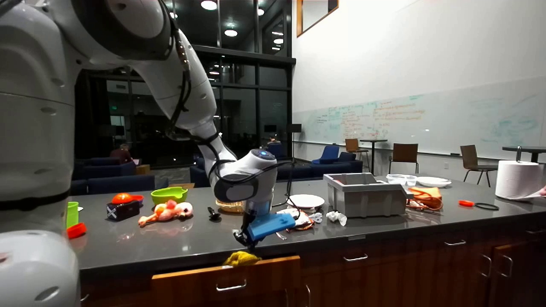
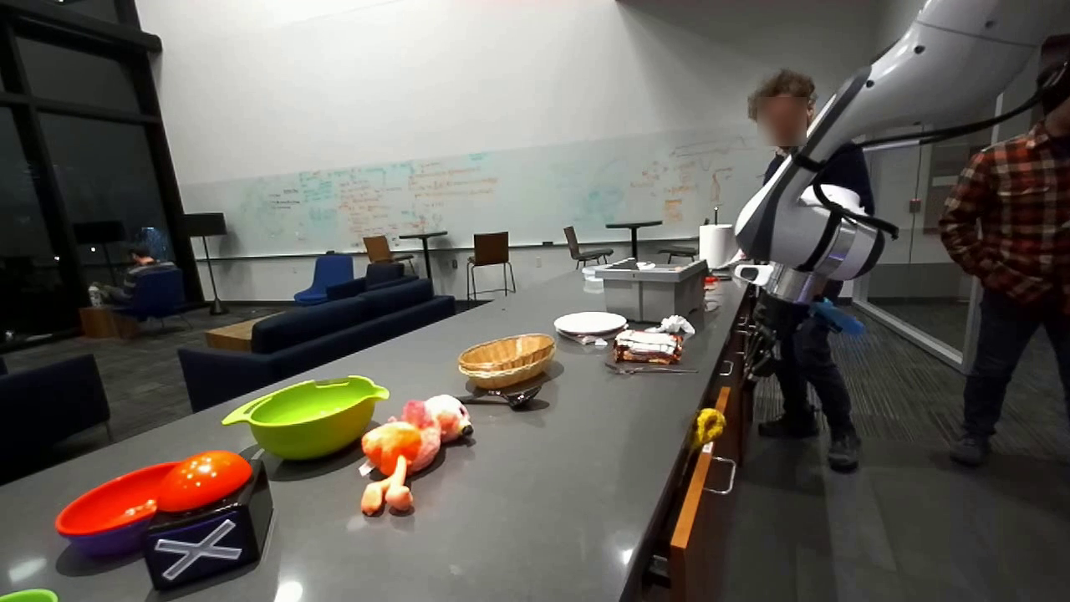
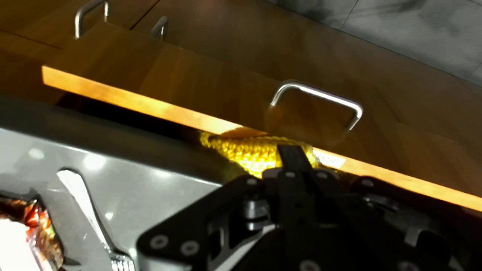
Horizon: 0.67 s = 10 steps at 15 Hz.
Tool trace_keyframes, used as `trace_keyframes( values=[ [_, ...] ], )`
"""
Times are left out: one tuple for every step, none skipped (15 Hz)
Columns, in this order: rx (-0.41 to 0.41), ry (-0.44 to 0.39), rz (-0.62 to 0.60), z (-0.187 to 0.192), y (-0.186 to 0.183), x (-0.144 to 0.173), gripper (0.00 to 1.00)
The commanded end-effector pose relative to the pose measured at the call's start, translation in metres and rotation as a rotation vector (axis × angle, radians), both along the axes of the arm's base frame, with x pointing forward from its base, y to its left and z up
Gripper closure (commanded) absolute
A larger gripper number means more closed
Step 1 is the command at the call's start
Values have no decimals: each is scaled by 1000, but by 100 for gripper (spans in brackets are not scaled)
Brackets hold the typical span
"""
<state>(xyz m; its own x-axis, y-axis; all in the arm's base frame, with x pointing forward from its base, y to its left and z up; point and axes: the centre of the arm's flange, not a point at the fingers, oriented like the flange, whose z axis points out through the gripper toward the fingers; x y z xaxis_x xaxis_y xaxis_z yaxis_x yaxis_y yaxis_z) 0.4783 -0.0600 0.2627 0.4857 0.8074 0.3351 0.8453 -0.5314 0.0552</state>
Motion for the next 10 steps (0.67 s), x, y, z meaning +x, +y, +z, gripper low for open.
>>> trace_keyframes(
  values=[
    [-24,-30,35,39,8,-16,100],
    [-19,-47,47,46,11,-17,100],
    [1,-67,62,55,15,-18,100],
    [21,-78,83,63,20,-19,100],
    [44,-96,104,73,25,-21,100],
    [91,-109,138,84,32,-24,100],
    [138,-119,166,92,38,-26,88],
    [200,-120,209,101,44,-30,72],
    [250,-123,244,109,49,-33,68],
    [300,-126,280,115,54,-36,63]
  ],
)
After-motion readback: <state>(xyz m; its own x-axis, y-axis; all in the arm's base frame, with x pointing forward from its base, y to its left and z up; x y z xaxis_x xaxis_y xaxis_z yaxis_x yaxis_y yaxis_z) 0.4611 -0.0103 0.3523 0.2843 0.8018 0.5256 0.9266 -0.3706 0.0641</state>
